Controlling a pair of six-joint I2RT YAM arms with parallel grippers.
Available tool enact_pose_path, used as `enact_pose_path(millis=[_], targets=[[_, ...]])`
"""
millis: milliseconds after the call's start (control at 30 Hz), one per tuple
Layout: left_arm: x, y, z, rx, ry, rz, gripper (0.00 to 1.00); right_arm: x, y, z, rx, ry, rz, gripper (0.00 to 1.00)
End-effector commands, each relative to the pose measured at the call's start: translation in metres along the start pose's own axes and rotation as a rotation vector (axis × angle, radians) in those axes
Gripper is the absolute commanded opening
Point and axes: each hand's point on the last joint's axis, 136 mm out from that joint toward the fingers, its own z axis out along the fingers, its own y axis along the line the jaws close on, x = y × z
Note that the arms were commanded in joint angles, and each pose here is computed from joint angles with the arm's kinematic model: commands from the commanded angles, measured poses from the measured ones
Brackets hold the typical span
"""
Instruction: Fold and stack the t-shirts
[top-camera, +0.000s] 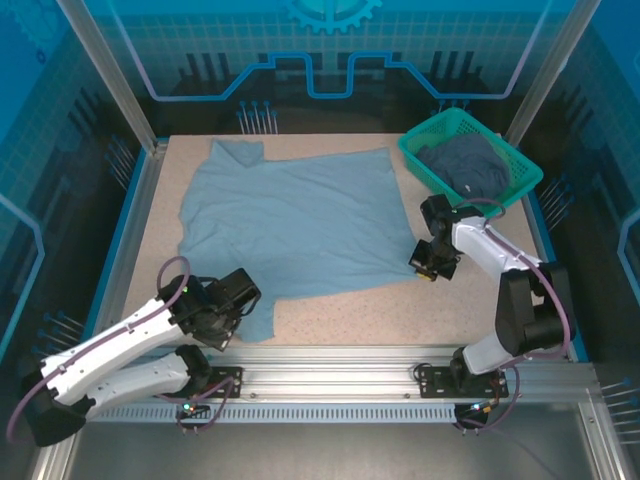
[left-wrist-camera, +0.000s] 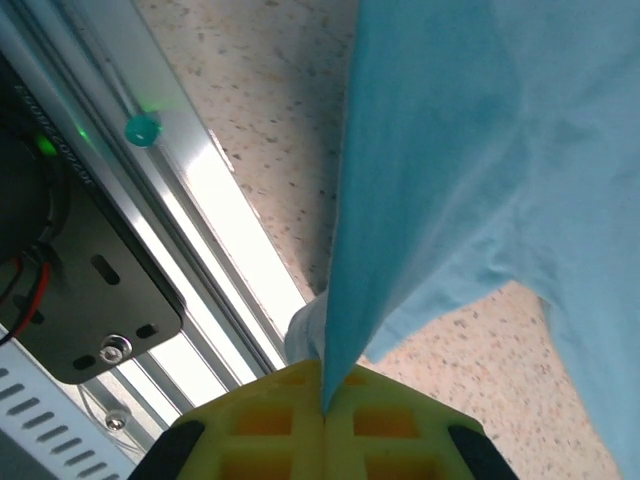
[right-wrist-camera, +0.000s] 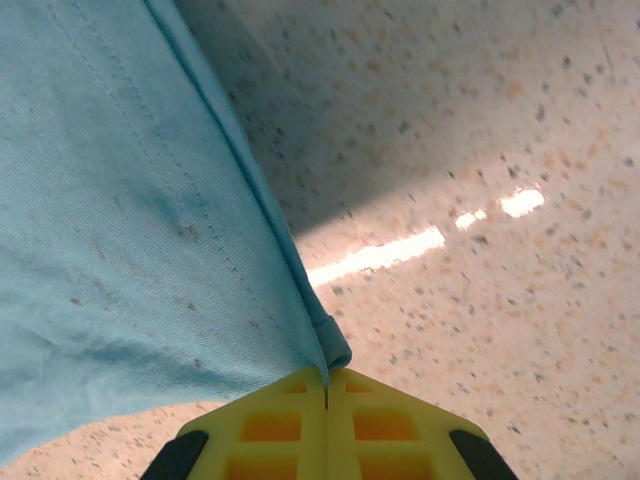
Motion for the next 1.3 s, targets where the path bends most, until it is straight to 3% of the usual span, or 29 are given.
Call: enact_pose_path(millis=[0,167,300,400,867,1267], targets=[[-0.008,-0.012,-0.012,0.016,-0.08,0.02,0.0,0.015,-0.015,0.0,0.054,0.032,-0.017,0.0],[-0.023,-0.034,-0.007,0.07,-0.12,0.066,0.0,0.005,-0.007,0.0,0.042,0.02,-0.033,0.0],[-0.03,-0.081,0.01,0.169,-0.043,0.119,0.0,-0.006,0.005,-0.002,0.019,0.029,-0.049,0.0],[-0.046,-0.109,0.008,0.206,-0.05,0.151,0.0,-0.016,0.012,-0.005,0.012,0.027,-0.057,0.0],[-0.136,-0.172,-0.005,0.243,-0.143,0.167,0.0,-0.074,0.044,-0.021,0.001,-0.033,-0.017,0.0],[-0.178,-0.219,-0.005,0.328,-0.168,0.225,0.0,-0.106,0.061,-0.018,0.029,-0.065,-0.01,0.0]])
